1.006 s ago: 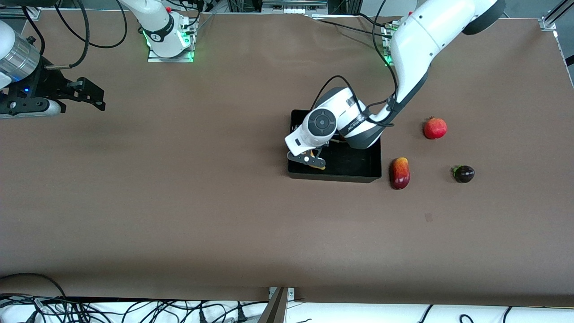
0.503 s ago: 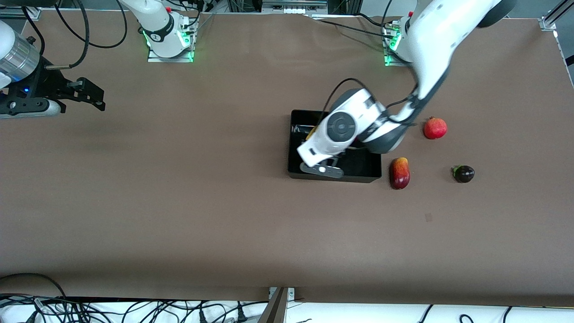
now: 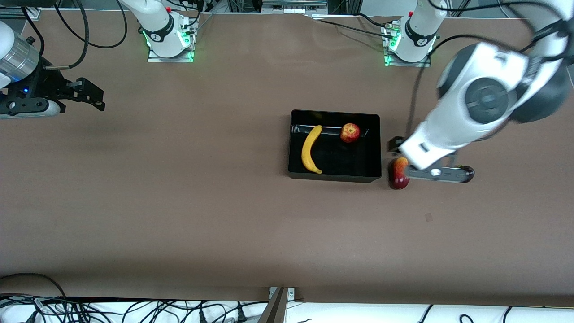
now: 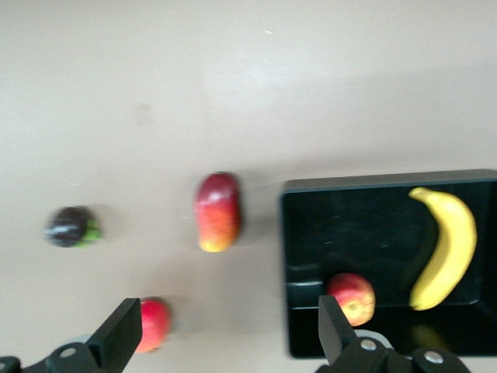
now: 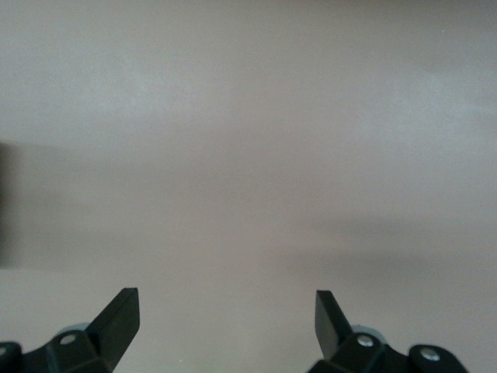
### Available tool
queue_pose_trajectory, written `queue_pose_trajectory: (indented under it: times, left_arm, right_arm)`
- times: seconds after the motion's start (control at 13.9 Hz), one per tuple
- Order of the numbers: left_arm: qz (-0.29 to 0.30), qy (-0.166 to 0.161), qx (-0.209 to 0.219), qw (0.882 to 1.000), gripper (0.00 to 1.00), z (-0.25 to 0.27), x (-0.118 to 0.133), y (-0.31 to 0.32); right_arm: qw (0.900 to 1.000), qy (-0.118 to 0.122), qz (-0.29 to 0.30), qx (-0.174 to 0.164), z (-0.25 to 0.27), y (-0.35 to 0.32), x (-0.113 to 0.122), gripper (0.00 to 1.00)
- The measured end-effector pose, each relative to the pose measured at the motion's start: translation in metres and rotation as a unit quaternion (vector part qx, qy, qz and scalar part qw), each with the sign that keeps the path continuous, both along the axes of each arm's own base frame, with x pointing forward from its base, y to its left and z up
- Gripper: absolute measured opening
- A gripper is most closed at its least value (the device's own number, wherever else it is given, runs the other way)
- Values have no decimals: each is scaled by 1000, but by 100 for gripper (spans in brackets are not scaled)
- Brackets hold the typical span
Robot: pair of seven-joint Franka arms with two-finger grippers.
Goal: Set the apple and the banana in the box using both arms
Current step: 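Open the left gripper to drop the banana and raise it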
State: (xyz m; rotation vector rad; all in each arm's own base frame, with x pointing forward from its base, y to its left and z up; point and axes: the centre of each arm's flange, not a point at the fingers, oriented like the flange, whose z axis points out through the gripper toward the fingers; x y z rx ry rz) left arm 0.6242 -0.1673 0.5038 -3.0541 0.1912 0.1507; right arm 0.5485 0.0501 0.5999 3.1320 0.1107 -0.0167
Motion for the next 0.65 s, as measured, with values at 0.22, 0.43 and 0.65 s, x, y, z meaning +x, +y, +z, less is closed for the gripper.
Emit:
queue_pose_trajectory:
  times: [0.22, 0.43, 0.65]
  left_arm:
    - [-14, -5, -36, 999, 100, 47, -21, 52]
    - [17, -34, -35, 999, 100, 72, -51, 116]
    - [36, -47, -25, 998, 100, 69, -67, 142]
  right_arm:
    - [1000, 0, 0, 0, 0, 0, 0, 100]
    - [1000, 0, 0, 0, 0, 0, 0, 100]
    - [1000, 0, 0, 0, 0, 0, 0, 100]
